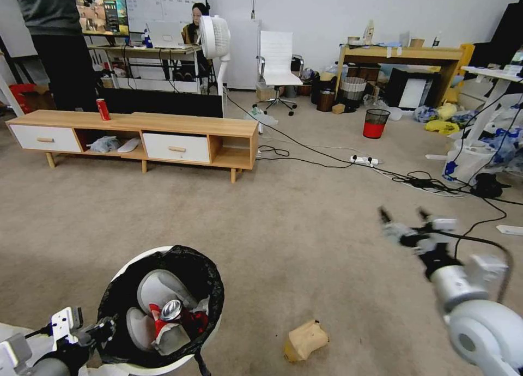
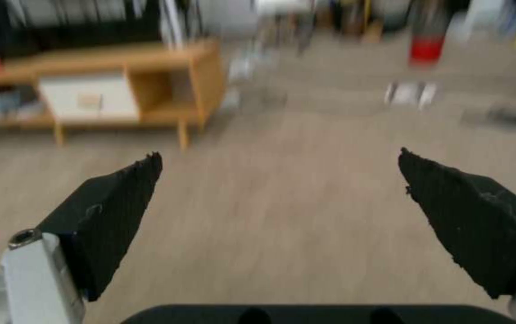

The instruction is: Pick up the trash bin, then pick up the garbage from the floor and place it into the trash bin.

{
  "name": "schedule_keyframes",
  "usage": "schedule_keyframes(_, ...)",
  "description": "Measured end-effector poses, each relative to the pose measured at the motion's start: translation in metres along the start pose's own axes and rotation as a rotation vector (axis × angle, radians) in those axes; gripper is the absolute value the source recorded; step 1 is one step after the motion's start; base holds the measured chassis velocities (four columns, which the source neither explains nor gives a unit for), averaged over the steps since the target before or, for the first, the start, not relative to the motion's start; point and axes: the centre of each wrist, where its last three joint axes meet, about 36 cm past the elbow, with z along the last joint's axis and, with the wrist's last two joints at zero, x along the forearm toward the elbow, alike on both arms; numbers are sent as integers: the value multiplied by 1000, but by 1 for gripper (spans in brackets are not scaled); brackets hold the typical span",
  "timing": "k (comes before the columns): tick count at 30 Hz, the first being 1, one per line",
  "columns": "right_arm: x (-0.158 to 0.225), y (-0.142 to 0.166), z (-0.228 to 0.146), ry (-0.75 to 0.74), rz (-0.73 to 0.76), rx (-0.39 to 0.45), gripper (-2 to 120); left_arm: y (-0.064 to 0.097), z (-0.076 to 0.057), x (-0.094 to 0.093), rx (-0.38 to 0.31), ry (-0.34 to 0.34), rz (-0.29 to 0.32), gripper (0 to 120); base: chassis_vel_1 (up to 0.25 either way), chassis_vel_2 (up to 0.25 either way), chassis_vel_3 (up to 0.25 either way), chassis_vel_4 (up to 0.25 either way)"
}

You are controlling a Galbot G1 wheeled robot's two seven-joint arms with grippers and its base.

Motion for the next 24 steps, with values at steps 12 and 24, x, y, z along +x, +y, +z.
schedule_keyframes(12, -15, 12, -2, 361, -97, 83, 100, 2, -2, -8, -1, 4, 6, 1, 0, 0, 0, 0)
schedule_keyframes(24, -41, -3, 57, 628, -165, 349, 100, 5, -1, -15, 4, 11, 11, 1, 0, 0, 0, 0)
